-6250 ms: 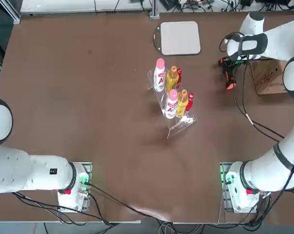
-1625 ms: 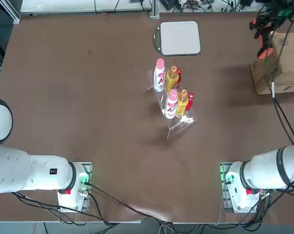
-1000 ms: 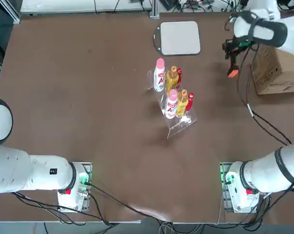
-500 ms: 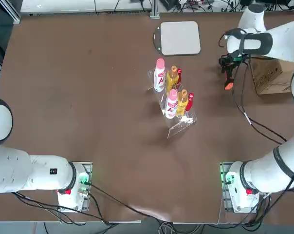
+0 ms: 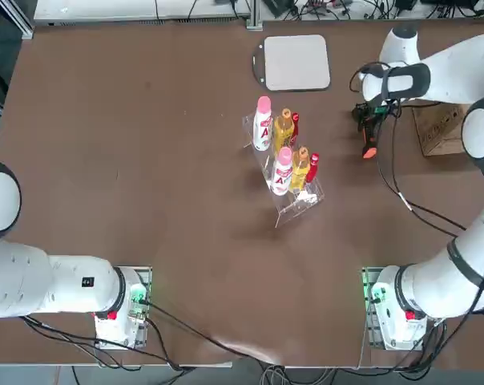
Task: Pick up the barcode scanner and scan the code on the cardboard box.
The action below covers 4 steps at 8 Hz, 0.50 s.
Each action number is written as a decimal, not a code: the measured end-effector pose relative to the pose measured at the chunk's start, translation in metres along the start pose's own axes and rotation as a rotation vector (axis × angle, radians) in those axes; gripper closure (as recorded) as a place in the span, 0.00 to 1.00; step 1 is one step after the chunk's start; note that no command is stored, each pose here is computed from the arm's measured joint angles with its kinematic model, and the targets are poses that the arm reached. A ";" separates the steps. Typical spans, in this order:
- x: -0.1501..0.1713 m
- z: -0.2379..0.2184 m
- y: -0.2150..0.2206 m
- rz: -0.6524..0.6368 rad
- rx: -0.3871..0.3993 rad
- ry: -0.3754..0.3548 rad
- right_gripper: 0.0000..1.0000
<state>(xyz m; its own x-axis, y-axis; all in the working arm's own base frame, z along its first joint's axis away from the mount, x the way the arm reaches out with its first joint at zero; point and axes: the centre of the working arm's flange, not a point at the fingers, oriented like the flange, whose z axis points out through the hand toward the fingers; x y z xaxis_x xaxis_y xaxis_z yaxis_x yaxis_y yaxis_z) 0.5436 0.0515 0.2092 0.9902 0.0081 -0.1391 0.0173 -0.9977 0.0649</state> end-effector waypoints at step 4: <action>0.002 0.000 0.000 0.001 0.001 0.015 0.25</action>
<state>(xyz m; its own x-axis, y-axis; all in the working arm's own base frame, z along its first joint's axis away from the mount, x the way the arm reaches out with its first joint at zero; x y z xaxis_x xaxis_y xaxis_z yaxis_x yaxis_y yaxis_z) 0.5454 0.0517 0.2088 0.9922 0.0077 -0.1242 0.0158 -0.9978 0.0640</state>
